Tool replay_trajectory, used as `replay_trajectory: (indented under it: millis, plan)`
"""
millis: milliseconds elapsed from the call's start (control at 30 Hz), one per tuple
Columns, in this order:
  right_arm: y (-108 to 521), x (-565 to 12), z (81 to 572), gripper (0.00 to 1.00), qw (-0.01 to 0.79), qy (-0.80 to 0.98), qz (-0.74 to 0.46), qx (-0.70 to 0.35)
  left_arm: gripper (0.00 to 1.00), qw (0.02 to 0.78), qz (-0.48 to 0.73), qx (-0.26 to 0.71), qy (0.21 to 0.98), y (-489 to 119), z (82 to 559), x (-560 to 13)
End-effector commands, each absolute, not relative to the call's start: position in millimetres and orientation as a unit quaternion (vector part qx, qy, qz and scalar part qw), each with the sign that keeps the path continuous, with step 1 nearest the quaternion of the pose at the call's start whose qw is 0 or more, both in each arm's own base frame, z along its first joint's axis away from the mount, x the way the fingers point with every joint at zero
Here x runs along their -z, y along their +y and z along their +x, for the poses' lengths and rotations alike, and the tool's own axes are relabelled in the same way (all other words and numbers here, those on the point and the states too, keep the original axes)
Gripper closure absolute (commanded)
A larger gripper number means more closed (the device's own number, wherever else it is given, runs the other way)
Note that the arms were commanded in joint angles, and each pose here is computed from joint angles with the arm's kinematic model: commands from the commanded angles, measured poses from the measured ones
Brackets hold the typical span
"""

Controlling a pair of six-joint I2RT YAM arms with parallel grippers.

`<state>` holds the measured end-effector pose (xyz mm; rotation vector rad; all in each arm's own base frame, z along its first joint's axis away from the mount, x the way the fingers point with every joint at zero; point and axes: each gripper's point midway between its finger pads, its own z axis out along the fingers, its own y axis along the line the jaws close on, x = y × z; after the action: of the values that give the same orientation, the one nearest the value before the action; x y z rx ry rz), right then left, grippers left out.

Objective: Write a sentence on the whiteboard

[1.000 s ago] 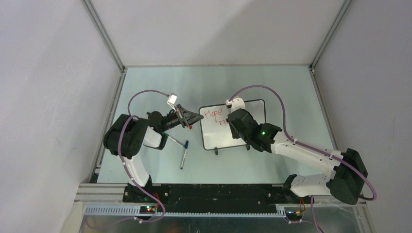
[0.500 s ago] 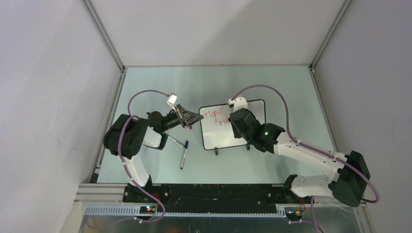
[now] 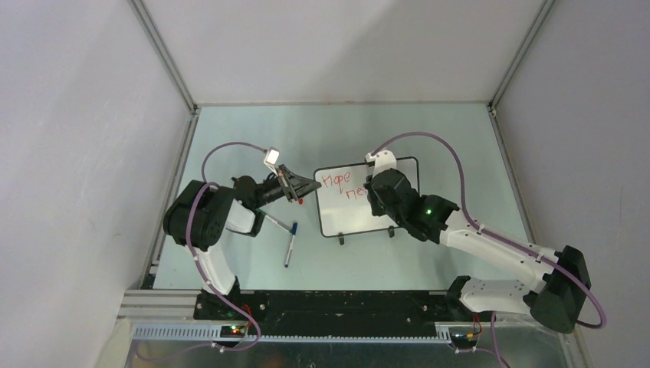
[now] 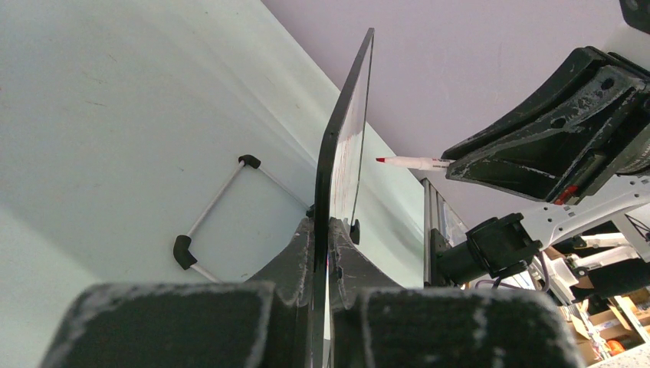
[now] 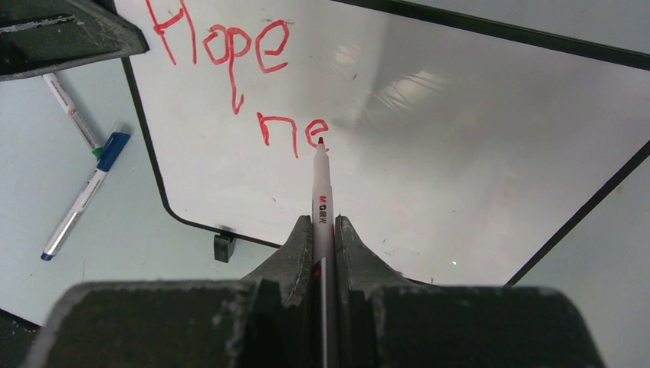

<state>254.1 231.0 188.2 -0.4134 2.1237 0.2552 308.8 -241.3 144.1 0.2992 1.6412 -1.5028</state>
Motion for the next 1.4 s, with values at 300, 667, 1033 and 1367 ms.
replay_trajectory:
  millis: [300, 667, 1033, 1367]
  plan:
    - [230.1, -196.8, 271.0, 1.0, 0.485, 0.857, -0.15, -0.084, 1.0, 0.441, 0.154, 0.604, 0.645, -246.5, 298.8, -149.6]
    - [230.0, -195.3, 275.7, 1.0, 0.49, 0.856, -0.146, -0.074, 1.0, 0.441, 0.154, 0.604, 0.646, -246.6, 298.8, -149.3]
    - [226.8, -187.5, 276.6, 1.0, 0.483, 0.862, -0.143, -0.06, 1.0, 0.441, 0.154, 0.604, 0.646, -246.5, 298.7, -149.3]
    - [219.7, -180.7, 268.8, 1.0, 0.469, 0.871, -0.138, -0.053, 1.0, 0.441, 0.154, 0.605, 0.645, -246.8, 298.2, -149.7]
